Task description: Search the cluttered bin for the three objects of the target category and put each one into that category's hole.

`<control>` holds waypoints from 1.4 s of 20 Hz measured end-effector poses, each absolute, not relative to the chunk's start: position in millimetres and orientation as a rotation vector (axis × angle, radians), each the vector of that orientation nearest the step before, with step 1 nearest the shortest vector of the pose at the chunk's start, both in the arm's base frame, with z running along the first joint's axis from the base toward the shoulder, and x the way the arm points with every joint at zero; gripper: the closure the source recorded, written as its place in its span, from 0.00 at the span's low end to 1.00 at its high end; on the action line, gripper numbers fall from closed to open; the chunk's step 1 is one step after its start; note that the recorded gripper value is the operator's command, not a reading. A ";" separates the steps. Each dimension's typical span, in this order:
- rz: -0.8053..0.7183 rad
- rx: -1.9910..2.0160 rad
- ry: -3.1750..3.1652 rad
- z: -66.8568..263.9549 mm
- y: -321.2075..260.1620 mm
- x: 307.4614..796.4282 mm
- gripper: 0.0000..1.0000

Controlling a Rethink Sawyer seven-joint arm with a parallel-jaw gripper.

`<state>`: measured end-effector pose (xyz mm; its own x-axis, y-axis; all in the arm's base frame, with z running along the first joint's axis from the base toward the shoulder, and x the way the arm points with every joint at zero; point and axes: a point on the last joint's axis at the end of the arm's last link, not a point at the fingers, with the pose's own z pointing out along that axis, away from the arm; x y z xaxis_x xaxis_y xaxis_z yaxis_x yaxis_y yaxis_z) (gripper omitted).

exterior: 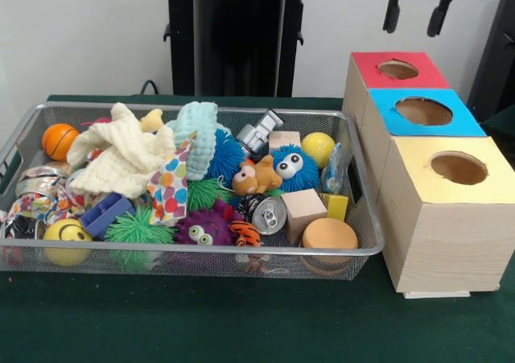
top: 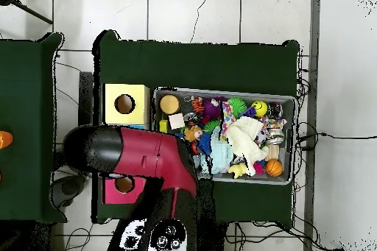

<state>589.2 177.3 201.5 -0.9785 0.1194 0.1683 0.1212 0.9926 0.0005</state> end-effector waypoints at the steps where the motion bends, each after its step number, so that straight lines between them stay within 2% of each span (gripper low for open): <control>1: -0.019 -0.179 -2.972 202.7 176.0 590.2 0.00; 15: -0.064 -0.164 -3.045 240.2 164.4 605.3 0.00; 24: -0.033 -0.139 -3.102 227.3 147.8 612.8 0.00; 28: 0.060 -0.108 -3.148 213.5 110.4 616.9 0.00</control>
